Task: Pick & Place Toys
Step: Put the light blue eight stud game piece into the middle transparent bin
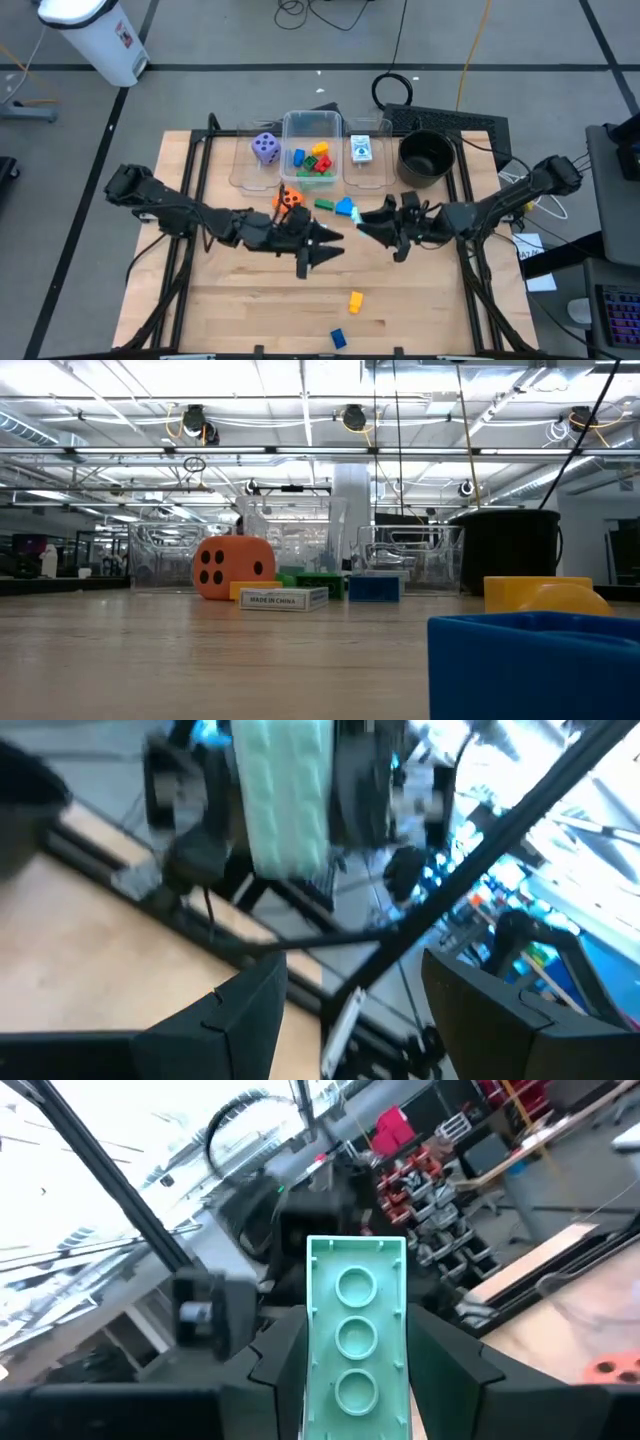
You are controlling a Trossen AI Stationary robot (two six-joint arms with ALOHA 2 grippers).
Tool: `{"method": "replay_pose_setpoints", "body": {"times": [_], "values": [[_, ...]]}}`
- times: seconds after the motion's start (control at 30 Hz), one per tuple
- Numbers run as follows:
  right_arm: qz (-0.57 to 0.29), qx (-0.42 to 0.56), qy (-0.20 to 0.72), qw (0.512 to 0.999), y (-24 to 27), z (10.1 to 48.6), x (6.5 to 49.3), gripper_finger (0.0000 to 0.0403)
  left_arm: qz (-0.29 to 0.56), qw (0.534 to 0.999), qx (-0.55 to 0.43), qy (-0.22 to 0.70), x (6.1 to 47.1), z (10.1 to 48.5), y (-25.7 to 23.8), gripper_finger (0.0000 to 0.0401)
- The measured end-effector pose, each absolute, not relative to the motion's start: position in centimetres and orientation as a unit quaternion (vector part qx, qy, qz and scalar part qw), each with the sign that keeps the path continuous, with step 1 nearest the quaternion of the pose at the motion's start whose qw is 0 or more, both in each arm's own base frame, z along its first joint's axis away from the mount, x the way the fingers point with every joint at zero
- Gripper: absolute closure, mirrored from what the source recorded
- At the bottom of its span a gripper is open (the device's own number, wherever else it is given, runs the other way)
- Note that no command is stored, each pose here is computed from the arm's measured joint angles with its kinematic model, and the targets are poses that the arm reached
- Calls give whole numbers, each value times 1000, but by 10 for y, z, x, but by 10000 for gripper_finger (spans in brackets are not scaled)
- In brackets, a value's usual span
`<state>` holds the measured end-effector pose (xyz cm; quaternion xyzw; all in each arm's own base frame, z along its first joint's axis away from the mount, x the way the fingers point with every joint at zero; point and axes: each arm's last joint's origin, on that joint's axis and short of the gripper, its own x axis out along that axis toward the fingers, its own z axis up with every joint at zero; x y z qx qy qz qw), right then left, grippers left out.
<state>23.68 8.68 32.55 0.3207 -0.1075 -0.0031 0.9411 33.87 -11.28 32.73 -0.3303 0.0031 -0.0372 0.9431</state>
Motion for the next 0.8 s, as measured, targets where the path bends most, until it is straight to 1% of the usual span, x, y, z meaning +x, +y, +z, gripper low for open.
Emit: {"method": "replay_pose_setpoints", "body": {"times": [0.13, 0.33, 0.43, 0.7, 0.8], "values": [[10, 346, -115, 931, 96, 318, 246, 271, -29, 948, -316, -36, 342, 334, -102, 160], [25, 371, -177, 911, 102, 313, 261, 271, -29, 951, -299, -80, 343, 342, -94, 160], [25, 373, -191, 908, 103, 310, 266, 271, -39, 949, -296, -101, 342, 347, -94, 160], [9, 376, -186, 908, 103, 303, 270, 271, -28, 951, -292, -99, 343, 346, -90, 160], [-10, 371, -187, 910, 101, 303, 271, 271, -11, 951, -294, -99, 344, 345, -86, 160]]}}
